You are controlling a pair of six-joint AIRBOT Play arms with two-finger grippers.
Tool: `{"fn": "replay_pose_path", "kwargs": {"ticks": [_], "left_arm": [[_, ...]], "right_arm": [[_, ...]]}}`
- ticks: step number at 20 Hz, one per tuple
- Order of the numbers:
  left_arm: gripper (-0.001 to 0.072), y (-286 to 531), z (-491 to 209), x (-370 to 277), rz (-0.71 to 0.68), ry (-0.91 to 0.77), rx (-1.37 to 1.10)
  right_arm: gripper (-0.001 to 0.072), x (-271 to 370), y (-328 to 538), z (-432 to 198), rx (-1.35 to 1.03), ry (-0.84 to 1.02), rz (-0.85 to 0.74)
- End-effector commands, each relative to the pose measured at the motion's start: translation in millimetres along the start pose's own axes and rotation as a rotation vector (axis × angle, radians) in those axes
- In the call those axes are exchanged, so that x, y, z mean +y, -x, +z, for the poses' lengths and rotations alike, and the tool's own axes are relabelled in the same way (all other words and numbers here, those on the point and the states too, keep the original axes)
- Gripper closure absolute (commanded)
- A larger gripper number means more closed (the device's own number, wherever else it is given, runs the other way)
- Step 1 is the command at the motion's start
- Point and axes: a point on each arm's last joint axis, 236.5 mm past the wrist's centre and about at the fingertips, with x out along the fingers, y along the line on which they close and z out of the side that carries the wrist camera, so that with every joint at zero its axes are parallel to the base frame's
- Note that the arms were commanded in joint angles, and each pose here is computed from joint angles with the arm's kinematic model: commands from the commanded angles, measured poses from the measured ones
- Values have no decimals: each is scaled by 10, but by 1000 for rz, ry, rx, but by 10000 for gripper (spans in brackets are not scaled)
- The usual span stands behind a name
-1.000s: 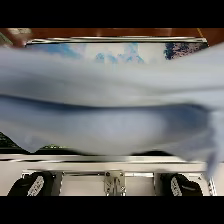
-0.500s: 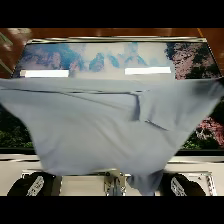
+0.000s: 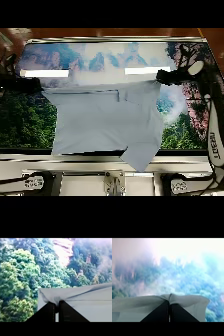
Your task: Fold the shirts.
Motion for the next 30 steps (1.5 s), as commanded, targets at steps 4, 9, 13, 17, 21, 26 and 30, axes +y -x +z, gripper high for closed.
{"fn": "replay_pose_path", "kwargs": {"ticks": [4,9,13,17,21,26,30], "left_arm": [[656,-997,328,222,-27,75,-23],[655,-1357,3,122,-47,69,97],[656,-1247,-153,119,-62,42,186],[656,-1002,-594,154,-78,-14,406],[656,-929,-1021,238,-64,-12,590],[656,-960,-1164,252,-54,44,633],[656,-953,-1179,250,-41,89,641]], "right_arm": [[654,-181,-786,302,-213,-84,-19],[653,-235,-1025,-151,-47,-89,-19],[653,-254,-752,-416,106,-45,-30],[653,-483,-236,-1133,460,-45,-116],[653,-666,-173,-1693,634,-82,-186],[653,-677,-270,-1726,602,-138,-191],[653,-682,-309,-1666,568,-173,-200]]}}
